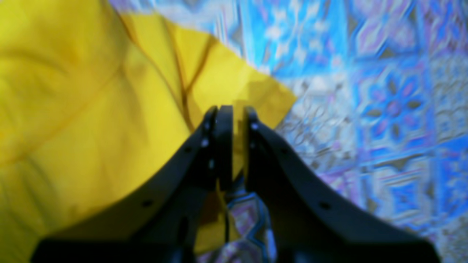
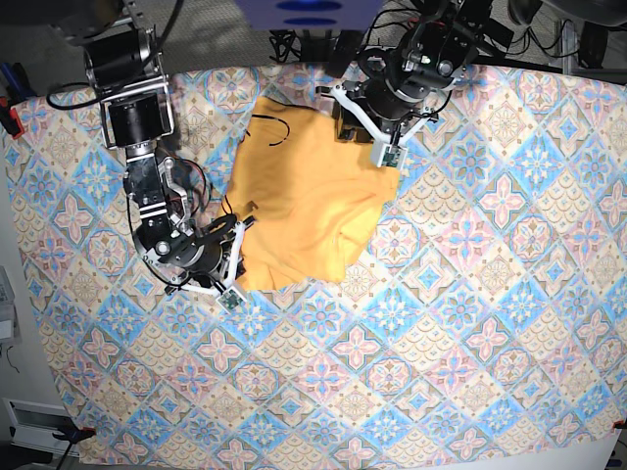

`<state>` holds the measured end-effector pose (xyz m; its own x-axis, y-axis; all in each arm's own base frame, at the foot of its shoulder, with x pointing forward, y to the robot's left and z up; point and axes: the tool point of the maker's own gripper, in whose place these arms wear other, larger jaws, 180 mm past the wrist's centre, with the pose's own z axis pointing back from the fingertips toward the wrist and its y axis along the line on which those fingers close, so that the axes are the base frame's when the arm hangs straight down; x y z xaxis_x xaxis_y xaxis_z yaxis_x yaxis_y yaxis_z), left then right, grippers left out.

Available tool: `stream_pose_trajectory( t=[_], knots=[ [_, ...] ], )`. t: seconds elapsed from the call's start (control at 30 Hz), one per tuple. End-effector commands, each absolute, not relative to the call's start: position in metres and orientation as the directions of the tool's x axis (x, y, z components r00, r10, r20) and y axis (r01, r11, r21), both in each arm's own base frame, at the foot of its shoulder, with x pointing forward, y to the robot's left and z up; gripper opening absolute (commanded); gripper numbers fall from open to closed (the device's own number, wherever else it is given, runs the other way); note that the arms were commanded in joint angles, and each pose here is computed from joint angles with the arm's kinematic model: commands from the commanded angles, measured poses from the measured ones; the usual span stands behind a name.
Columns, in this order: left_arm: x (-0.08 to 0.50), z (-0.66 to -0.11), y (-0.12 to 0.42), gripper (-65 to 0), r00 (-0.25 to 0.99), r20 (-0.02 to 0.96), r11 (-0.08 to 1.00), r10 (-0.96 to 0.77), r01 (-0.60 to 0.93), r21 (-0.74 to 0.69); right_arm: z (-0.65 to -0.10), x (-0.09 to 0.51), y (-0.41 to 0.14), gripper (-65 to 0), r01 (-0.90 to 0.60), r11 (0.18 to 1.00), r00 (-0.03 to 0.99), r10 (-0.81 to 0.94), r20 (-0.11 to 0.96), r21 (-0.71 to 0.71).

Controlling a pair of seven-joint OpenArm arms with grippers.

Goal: Fold the T-shirt properly
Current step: 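Grasp the shirt's edges with both grippers and pull them apart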

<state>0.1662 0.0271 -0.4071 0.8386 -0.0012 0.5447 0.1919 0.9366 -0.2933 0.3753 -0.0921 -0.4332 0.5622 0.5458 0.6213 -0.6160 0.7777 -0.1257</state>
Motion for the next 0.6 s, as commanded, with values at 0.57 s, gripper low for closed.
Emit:
stream_pose_trajectory(
  t=[0.57],
  knots=[
    [0.206, -0.468, 0.058, -53.9, 0.875, 0.482, 0.972, -0.049, 0.153, -0.178, -0.455, 0.348, -0.112, -60.5, -0.614, 0.782, 0.571, 0.533, 0.624, -0.108]
  ],
)
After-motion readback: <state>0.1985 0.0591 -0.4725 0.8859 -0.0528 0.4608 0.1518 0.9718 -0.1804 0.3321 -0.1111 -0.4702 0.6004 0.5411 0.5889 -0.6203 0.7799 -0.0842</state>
